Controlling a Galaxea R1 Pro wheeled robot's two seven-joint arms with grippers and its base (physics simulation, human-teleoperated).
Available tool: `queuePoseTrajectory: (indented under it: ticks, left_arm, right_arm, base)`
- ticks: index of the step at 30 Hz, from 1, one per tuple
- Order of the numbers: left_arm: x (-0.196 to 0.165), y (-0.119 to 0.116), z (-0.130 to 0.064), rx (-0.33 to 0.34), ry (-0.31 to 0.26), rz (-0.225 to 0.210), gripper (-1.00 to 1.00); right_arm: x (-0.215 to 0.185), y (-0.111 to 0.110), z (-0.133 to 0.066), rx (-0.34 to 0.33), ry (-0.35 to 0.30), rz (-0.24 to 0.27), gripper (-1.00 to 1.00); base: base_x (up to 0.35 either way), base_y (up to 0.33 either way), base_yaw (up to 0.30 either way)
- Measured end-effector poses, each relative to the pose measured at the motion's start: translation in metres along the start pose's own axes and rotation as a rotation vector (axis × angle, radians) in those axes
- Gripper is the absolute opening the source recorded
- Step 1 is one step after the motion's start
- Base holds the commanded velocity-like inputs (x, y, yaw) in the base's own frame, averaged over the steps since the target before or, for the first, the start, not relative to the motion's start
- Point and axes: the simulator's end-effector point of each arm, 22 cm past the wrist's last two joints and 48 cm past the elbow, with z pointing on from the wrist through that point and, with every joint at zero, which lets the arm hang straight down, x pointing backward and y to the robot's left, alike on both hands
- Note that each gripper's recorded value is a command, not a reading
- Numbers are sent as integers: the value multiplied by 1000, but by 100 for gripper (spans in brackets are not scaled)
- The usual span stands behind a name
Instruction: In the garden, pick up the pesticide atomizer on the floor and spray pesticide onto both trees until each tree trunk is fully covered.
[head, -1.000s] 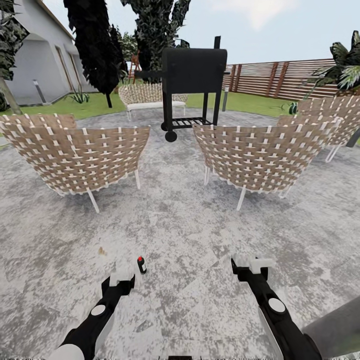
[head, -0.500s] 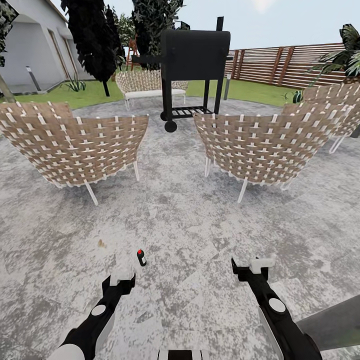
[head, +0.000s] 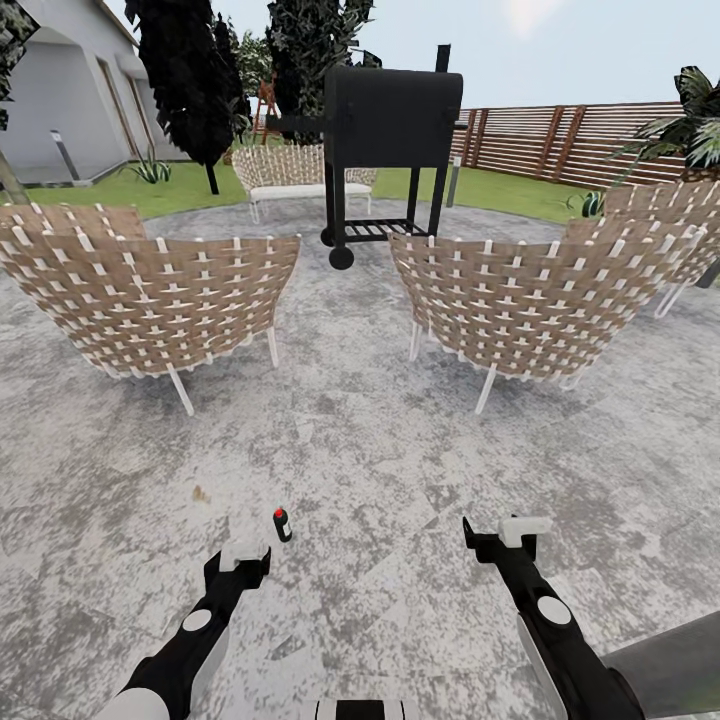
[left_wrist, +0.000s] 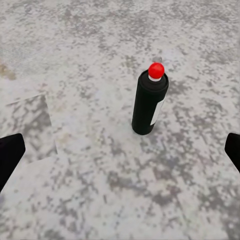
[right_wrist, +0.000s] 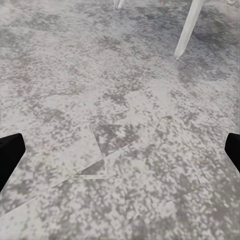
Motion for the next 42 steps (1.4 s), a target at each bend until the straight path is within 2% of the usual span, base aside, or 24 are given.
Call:
queuePoseTrajectory:
  ticks: [42]
  left_arm:
    - [0,1,0,-1,0,-2,100]
  right_arm:
    - [0,0,0,0,-1,0,100]
  base:
    - [73,0,0]
